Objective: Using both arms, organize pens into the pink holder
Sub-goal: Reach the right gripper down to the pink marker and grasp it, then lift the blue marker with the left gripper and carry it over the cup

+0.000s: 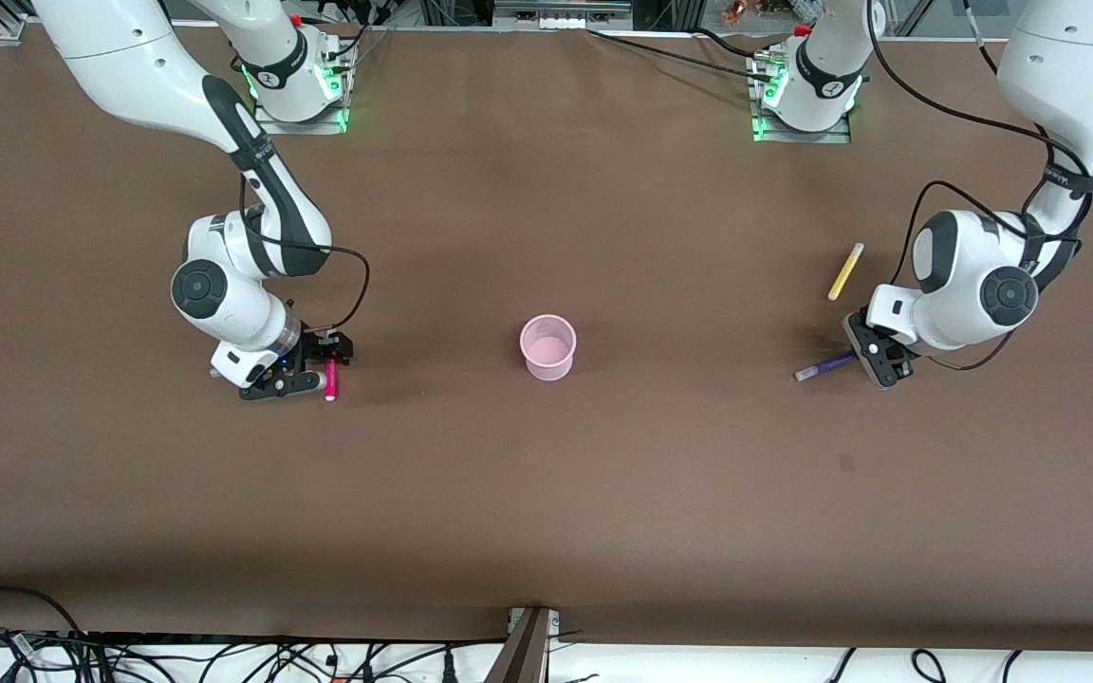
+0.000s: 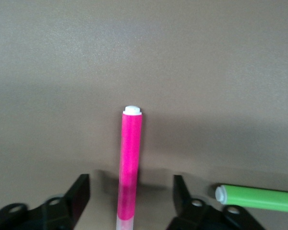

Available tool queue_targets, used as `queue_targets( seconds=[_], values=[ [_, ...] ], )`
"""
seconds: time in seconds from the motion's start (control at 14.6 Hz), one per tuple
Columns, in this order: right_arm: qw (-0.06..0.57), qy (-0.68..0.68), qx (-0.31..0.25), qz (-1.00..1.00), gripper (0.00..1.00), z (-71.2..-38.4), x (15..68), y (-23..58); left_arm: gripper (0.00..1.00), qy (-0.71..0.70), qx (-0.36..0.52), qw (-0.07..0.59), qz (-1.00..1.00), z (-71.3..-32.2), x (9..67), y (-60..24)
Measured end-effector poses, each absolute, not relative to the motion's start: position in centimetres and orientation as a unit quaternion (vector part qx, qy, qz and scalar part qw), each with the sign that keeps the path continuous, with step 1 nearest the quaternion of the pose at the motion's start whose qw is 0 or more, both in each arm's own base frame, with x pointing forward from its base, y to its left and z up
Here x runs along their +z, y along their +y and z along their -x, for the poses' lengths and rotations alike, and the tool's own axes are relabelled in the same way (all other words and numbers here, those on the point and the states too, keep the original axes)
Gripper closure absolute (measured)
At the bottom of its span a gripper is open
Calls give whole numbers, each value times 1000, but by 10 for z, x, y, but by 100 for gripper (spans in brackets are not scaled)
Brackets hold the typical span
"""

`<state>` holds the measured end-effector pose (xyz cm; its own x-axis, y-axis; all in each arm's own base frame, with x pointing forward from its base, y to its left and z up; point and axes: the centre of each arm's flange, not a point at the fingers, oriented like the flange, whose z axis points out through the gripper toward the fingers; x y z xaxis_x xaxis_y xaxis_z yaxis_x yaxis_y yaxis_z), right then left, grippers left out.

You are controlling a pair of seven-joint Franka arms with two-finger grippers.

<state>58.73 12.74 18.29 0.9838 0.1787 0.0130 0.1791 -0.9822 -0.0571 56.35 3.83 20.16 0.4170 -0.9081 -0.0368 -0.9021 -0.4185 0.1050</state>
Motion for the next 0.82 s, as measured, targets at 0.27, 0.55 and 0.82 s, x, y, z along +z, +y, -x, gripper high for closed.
queue_targets(
  seconds=[0.27,0.55,0.82],
  values=[
    [30,-88,-12,996,37,-589,175,127,82,-522,-54,26,-851,-578,274,9],
    [29,-87,-15,996,81,-591,179,125,82,-483,-96,26,-870,-585,359,-43],
    [30,-88,-17,995,83,-591,180,127,82,-428,-99,18,-898,-580,406,-127]
  ],
)
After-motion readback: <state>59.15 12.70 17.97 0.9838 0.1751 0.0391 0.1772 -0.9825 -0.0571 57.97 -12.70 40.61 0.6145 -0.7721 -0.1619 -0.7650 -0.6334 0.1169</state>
